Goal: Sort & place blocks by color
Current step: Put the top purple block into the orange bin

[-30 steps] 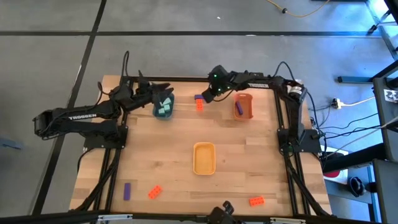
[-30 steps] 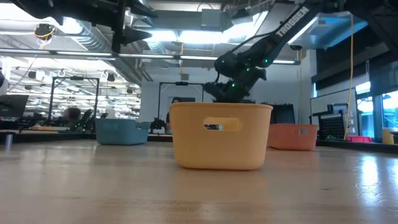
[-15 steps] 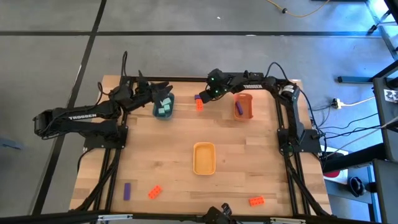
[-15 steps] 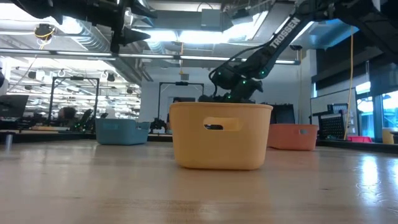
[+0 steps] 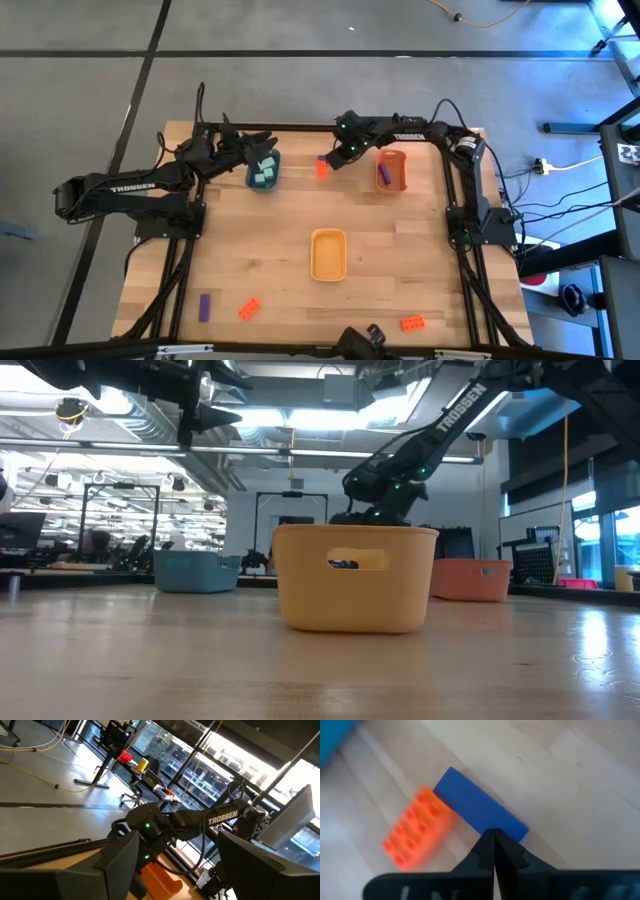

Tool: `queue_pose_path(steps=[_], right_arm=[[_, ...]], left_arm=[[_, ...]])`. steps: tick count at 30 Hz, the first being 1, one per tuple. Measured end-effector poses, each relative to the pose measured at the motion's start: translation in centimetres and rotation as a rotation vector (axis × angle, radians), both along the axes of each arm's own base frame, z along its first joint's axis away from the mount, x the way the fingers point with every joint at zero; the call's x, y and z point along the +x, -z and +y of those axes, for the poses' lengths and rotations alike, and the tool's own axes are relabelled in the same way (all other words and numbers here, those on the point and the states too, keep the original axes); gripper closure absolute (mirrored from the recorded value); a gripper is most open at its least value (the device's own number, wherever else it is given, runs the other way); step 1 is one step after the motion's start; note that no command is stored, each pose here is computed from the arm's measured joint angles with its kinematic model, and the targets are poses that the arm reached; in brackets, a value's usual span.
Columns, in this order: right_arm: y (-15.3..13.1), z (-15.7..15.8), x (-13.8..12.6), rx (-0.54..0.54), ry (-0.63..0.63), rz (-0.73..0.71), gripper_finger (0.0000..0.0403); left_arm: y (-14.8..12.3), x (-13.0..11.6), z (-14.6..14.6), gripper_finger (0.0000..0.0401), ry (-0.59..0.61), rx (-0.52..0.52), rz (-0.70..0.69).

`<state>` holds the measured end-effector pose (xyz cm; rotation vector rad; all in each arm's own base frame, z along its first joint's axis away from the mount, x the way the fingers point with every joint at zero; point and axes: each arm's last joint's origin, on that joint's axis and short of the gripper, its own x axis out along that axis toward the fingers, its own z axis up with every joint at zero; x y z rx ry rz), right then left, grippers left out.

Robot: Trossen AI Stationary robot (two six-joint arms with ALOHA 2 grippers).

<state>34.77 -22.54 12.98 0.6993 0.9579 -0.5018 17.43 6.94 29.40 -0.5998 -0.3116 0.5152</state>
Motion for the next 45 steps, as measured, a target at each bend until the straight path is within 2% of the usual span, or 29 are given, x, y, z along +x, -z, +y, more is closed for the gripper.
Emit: queue_pose_path(steps=[8,13,23,32,37,41,45], right_arm=[[-1.2,-0.1,-3.1,-0.058,-0.132,0.24,0.0403],[-0.9,1.2,-3.1,-0.032,-0.196,0.3,0.0403],[-0.7,9.4,0.0,0.009,-0.443,0.354,0.0403],[-1.2,16.7,-0.6,0.12,-0.632,0.54,0.0403],[-1.3,20.4,-2.3,0.13,-0.633,0.548,0.0403],[-0.9,23.6,-5.2,0.212,-0.586,0.508,0.0403],[-1.9,25.9,-8.2,0.217,-0.528,0.455,0.0403]], left_arm=[[0.0,0.0,0.0,0.0139,-0.001,0.004,0.002],[0.0,0.0,0.0,0.0139,-0.001,0.004,0.002],[0.0,0.0,0.0,0.0139,0.015,0.006,0.002],[0.0,0.0,0.0,0.0139,0.014,0.009,0.004],[0.0,0.0,0.0,0.0139,0.014,0.009,0.004],[-0.1,0.0,0.0,0.0139,0.014,0.011,0.0],[-0.1,0.0,0.0,0.0139,0.014,0.013,-0.005]])
